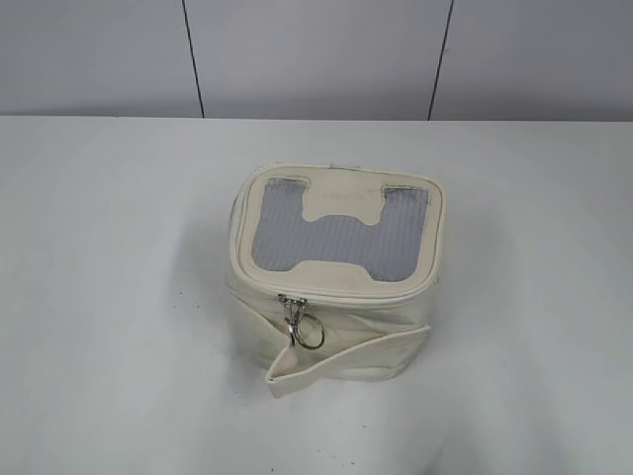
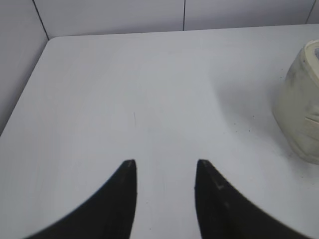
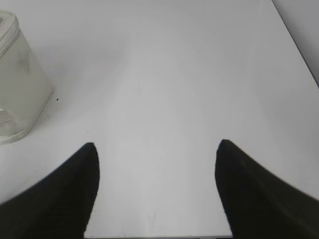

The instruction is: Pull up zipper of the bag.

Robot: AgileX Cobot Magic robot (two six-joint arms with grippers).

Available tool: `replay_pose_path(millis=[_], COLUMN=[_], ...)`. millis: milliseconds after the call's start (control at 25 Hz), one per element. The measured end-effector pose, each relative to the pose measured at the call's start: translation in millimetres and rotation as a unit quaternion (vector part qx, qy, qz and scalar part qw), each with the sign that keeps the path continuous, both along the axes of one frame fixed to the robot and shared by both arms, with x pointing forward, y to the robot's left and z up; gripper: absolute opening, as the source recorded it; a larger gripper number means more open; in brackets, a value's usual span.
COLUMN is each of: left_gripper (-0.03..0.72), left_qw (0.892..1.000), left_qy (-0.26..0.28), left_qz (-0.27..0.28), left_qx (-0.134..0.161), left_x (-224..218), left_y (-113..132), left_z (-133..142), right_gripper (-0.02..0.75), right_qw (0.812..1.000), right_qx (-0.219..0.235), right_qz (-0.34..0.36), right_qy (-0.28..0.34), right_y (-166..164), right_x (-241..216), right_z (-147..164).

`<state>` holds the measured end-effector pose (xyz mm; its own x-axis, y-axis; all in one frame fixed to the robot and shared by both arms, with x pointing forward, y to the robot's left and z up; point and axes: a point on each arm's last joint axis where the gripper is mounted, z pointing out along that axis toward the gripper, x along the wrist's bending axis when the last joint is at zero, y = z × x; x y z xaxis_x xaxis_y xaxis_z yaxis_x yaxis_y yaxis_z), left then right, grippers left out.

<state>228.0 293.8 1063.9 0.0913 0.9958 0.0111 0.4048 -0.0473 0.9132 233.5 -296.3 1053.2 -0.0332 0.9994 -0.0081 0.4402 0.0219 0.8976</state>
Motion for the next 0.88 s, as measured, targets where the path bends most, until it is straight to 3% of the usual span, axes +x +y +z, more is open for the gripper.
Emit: replay_pose_path(millis=[880], left_gripper=[0.309], left_qw=[1.0], left_qy=[0.0], left_qz=[0.0], left_qx=[0.0], left_x=[0.0], left_y=[0.0], left_z=[0.0], right_gripper=[0.565], right_qw=[1.0], right_qx=[0.0], right_qz=[0.0], right_qy=[0.0], right_y=[0.0], right_x=[0.0], right_z=[0.0])
